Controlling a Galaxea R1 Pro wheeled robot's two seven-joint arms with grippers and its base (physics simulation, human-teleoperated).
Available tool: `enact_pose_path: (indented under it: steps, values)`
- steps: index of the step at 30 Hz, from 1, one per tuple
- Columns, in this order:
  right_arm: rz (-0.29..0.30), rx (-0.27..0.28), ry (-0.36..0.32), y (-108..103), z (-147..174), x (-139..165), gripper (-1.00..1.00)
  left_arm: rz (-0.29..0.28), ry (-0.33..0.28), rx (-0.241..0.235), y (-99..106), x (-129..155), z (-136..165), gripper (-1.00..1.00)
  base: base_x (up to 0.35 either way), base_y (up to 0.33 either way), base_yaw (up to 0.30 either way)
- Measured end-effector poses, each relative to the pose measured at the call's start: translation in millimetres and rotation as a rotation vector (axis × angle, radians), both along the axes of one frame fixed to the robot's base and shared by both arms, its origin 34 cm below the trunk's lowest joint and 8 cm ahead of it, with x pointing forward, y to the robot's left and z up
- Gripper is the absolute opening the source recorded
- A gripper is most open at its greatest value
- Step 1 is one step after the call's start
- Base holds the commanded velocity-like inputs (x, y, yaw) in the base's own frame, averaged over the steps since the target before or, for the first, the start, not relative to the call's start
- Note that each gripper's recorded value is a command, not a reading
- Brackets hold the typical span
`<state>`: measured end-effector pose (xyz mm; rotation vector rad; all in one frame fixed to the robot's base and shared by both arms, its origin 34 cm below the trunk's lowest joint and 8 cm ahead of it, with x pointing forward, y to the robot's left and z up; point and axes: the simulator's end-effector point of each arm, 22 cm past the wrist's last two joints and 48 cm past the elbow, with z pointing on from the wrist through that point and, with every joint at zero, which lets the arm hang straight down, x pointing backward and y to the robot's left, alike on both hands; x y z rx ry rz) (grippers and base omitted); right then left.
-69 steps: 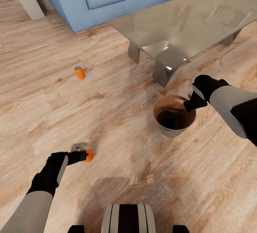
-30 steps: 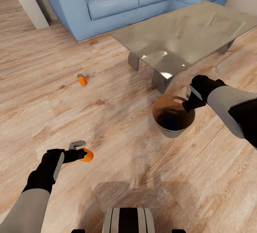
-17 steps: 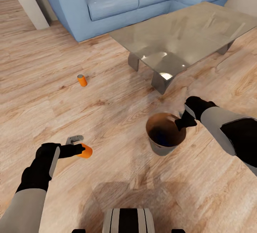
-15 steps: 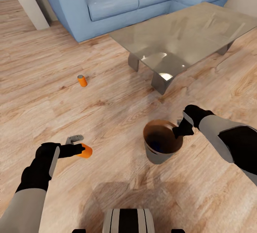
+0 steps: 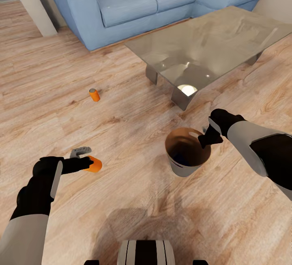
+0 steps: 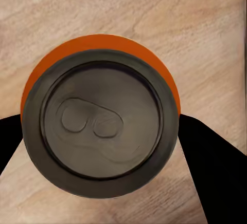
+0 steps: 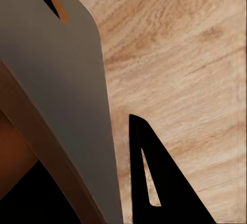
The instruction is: Put the three can of soda from the living room inside the tash can in the kitchen.
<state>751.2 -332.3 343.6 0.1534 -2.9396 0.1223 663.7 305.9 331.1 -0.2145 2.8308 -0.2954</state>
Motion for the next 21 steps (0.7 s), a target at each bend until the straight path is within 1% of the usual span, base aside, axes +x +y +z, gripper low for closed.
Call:
enact_pose_path:
  steps: [2,3,6,7,8,11,13,14,15,16,17,18,20,21]
  values:
    - [0.023,-0.029,0.003,-7,5,0,-1.0,-0.005,-0.023,-0.002,1,7,12,-1.0,0.0,0.0,0.0]
    - [0.024,-0.029,0.005,-8,6,0,-1.0,-0.01,-0.04,-0.004,3,12,20,-1.0,0.0,0.0,0.0]
    - [-0.006,0.009,0.011,3,8,-3,-1.0,-0.025,-0.067,-0.022,4,19,36,-1.0,0.0,0.0,0.0]
    - [-0.016,0.024,0.019,8,6,-8,-1.0,-0.039,-0.081,-0.038,9,23,45,-1.0,0.0,0.0,0.0]
    - [-0.02,0.032,0.02,10,8,-8,-1.0,-0.045,-0.084,-0.036,13,24,49,-1.0,0.0,0.0,0.0]
    - [-0.004,0.02,0.031,10,11,-12,-1.0,-0.065,-0.099,-0.058,23,29,65,-1.0,0.0,0.0,0.0]
    - [0.021,0.002,0.039,9,12,-15,-1.0,-0.107,-0.161,-0.147,9,56,95,-1.0,0.0,0.0,0.0]
    - [0.031,-0.002,0.042,11,13,-16,-1.0,-0.163,-0.205,-0.237,-10,75,120,-1.0,0.0,0.0,0.0]
    - [0.031,0.002,0.044,13,15,-16,-1.0,-0.191,-0.224,-0.272,-17,84,134,-1.0,0.0,0.0,0.0]
    - [0.034,0.011,0.054,19,13,-21,-1.0,-0.28,-0.242,-0.35,-36,98,159,-1.0,0.0,0.0,0.0]
    - [0.03,0.024,0.057,25,13,-23,-1.0,-0.347,-0.272,-0.431,-56,113,188,-1.0,0.0,0.0,0.0]
    - [0.029,0.035,0.059,32,14,-23,-1.0,-0.408,-0.275,-0.478,-70,120,207,-1.0,0.0,0.0,0.0]
    - [0.02,0.055,0.06,40,17,-24,-1.0,-0.459,-0.282,-0.518,-81,130,229,-1.0,0.0,0.0,0.0]
    - [0.027,0.057,0.062,44,16,-24,-1.0,-0.501,-0.289,-0.552,-91,139,245,-1.0,0.0,0.0,0.0]
